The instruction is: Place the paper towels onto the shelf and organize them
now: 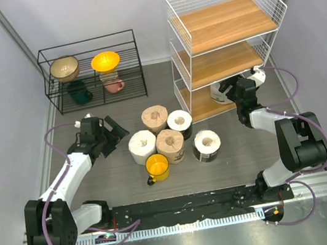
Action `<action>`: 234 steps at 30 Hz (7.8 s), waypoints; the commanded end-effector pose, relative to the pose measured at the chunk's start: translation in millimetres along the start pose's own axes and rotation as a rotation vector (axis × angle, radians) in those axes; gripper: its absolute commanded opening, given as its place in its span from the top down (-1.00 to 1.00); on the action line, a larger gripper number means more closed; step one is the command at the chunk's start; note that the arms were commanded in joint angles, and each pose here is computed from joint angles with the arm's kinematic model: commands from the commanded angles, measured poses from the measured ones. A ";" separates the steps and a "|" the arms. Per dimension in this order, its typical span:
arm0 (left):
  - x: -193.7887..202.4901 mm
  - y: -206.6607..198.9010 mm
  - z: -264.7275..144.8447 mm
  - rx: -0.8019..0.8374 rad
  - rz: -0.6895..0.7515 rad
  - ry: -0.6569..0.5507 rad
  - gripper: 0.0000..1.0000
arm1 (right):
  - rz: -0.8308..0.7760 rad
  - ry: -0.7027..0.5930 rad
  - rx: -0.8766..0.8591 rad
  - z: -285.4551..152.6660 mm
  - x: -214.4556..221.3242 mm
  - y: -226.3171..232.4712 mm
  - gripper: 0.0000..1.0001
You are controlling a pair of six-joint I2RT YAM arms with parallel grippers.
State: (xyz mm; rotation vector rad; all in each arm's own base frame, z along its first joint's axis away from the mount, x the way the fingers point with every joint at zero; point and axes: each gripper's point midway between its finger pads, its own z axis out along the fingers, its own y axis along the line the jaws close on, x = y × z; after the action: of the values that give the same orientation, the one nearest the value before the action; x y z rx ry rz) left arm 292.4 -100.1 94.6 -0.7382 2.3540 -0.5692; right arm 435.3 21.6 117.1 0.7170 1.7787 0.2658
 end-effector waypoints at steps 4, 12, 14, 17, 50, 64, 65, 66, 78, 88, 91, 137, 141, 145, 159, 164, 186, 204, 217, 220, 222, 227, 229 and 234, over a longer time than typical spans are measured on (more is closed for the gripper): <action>-2.5 -7.9 2.5 0.034 0.010 -0.007 -0.93 | -0.047 0.162 0.058 -6.7 56.5 -29.6 -0.61; -2.3 -7.5 2.8 0.032 0.011 -0.009 -0.93 | 0.048 0.121 0.018 -8.9 56.2 -24.7 -0.61; -2.6 -6.9 3.1 0.031 0.008 -0.010 -0.93 | 0.076 0.118 0.014 -11.6 59.6 -26.6 -0.61; -2.7 -7.2 2.8 0.032 0.010 -0.009 -0.93 | 0.108 0.093 0.000 -16.1 59.0 -28.4 -0.61; -4.7 -9.6 -0.6 0.038 0.011 -0.018 -0.93 | 0.090 -0.097 -0.143 -99.0 -40.2 12.2 -0.66; -11.2 -12.8 -4.6 0.035 0.013 -0.037 -0.92 | -0.044 0.156 -0.207 -207.8 -30.2 62.9 -0.64; -10.8 -12.2 -4.4 0.033 0.014 -0.035 -0.93 | -0.049 0.172 -0.219 -212.3 -25.5 69.9 -0.64; -10.7 -12.6 -4.9 0.032 0.015 -0.036 -0.92 | -0.054 0.176 -0.222 -215.5 -23.1 74.5 -0.64; -13.8 -12.5 -8.1 0.024 0.021 -0.047 -0.93 | -0.236 0.231 -0.369 -284.4 66.4 211.8 -0.64; -13.4 -14.8 -10.4 0.032 0.022 -0.040 -0.93 | -0.083 0.293 -0.302 -282.8 127.1 250.0 -0.47; -13.5 -15.0 -9.9 0.035 0.019 -0.042 -0.93 | -0.062 0.311 -0.296 -286.2 142.2 256.4 -0.42; -7.6 -8.2 -6.1 0.025 0.015 -0.032 -0.92 | 0.043 0.414 -0.089 -268.0 250.1 239.1 -0.54; -6.9 -8.1 -5.3 0.026 0.015 -0.029 -0.93 | 0.060 0.406 -0.069 -263.9 250.3 237.3 -0.53; -6.2 -7.5 -4.2 0.025 0.015 -0.026 -0.92 | 0.057 0.417 -0.039 -257.4 257.2 231.3 -0.47; -4.0 -7.4 -3.1 0.028 0.013 -0.016 -0.93 | 0.049 0.416 0.012 -241.3 268.5 221.2 -0.27; -3.8 -7.5 -3.0 0.027 0.015 -0.016 -0.92 | 0.029 0.416 0.009 -240.2 268.5 221.7 -0.10; -16.1 -7.5 -12.8 0.004 0.019 -0.070 -0.92 | 0.072 0.294 -0.204 -268.9 149.1 253.0 0.39; -13.4 -5.3 -9.9 -0.003 0.019 -0.057 -0.92 | 0.218 0.189 -0.355 -312.3 34.9 213.0 0.49; -11.1 -4.6 -7.6 -0.004 0.017 -0.045 -0.92 | 0.265 0.061 -0.115 -290.0 4.5 95.6 0.49; -10.9 -5.8 -7.5 0.000 0.018 -0.043 -0.92 | 0.296 0.023 -0.103 -288.8 -9.2 80.3 0.49; -11.3 -5.5 -7.4 -0.002 0.017 -0.043 -0.92 | 0.295 -0.002 -0.102 -288.7 -17.8 74.6 0.48; -10.9 -5.1 -8.1 -0.003 0.018 -0.042 -0.92 | 0.336 -0.081 -0.089 -287.6 -43.4 64.0 0.48; -10.7 -4.6 -8.6 -0.004 0.019 -0.043 -0.92 | 0.316 -0.103 -0.064 -287.1 -50.6 54.1 0.48; -10.3 -5.2 -7.9 -0.002 0.018 -0.039 -0.92 | 0.341 -0.159 -0.011 -281.5 -60.9 41.7 0.46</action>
State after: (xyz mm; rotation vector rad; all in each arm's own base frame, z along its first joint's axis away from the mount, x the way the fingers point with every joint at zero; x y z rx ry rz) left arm 288.5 -91.9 94.6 -0.7503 2.3509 -0.5131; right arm 191.9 100.2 256.0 0.8966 1.6814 0.4436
